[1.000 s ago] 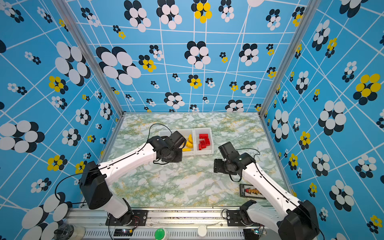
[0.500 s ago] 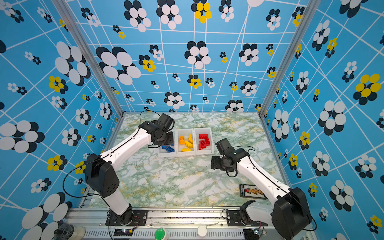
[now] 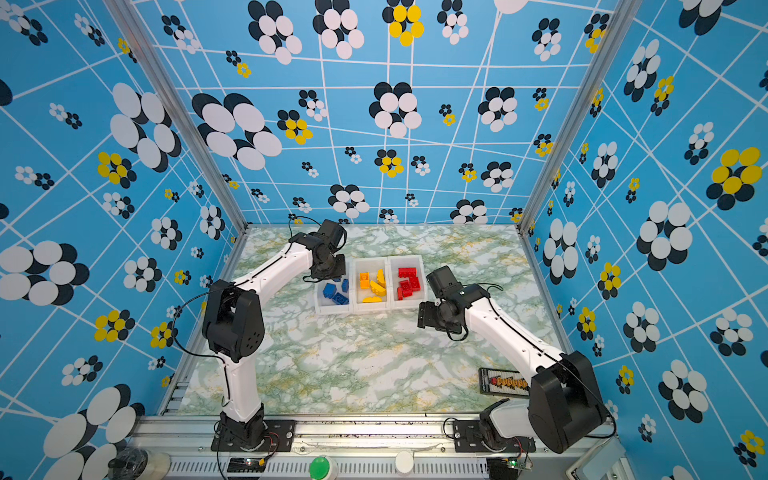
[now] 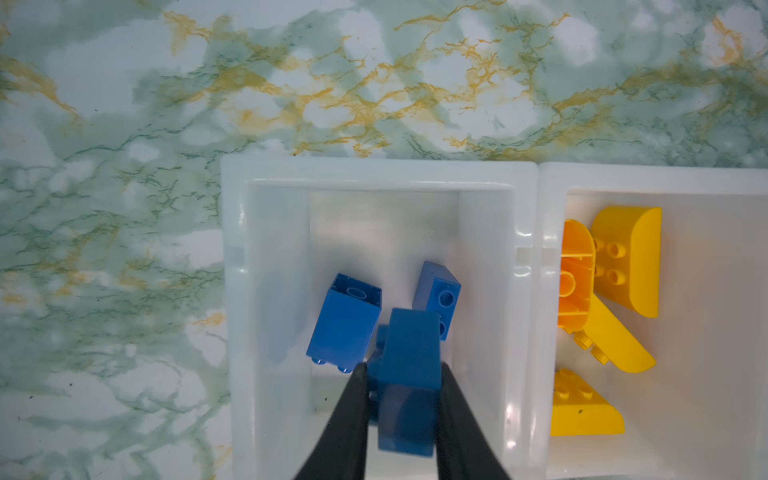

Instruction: Sort the legos into containers by color

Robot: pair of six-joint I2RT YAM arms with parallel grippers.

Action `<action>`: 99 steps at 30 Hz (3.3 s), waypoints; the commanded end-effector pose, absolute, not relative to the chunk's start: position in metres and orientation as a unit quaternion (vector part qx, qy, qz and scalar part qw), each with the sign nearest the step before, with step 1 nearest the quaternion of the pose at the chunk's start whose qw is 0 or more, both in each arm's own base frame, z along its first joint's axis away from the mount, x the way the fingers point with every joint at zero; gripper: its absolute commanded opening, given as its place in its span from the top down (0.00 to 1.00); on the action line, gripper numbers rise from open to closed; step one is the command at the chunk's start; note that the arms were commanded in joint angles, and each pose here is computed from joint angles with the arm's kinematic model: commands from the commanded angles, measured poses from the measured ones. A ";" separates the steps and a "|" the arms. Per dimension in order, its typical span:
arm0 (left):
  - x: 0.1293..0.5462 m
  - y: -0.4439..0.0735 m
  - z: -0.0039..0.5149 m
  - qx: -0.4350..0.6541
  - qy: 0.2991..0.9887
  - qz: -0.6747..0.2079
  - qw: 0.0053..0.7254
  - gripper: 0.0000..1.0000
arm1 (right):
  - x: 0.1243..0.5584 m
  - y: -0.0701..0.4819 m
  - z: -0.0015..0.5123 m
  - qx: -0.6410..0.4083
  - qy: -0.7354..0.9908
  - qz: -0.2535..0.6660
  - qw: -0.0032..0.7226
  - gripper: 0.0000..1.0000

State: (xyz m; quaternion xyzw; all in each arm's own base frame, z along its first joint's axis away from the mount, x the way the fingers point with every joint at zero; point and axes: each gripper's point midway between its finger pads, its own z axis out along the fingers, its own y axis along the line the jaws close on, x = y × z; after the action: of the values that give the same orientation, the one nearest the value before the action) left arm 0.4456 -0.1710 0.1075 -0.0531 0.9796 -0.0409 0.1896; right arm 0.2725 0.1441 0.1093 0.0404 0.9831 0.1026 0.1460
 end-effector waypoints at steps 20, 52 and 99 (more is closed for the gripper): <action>0.424 -0.162 0.151 -0.017 0.957 -0.051 0.285 0.13 | 0.309 0.122 0.125 0.035 0.978 0.110 0.174 0.09; 0.377 -0.010 0.163 -0.079 0.832 0.021 0.548 0.01 | 0.400 -0.027 0.118 0.077 0.873 -0.043 0.479 0.01; 0.393 0.014 0.098 -0.051 0.805 0.045 0.590 0.01 | 0.396 -0.019 0.092 0.047 0.820 -0.032 0.569 0.01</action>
State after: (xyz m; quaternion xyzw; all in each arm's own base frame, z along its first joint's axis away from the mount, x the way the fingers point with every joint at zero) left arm 0.3942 0.0164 0.0994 -0.0606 0.8054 0.0427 0.5881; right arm 0.3946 -0.0209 0.0924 0.0592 0.8199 -0.0327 0.5685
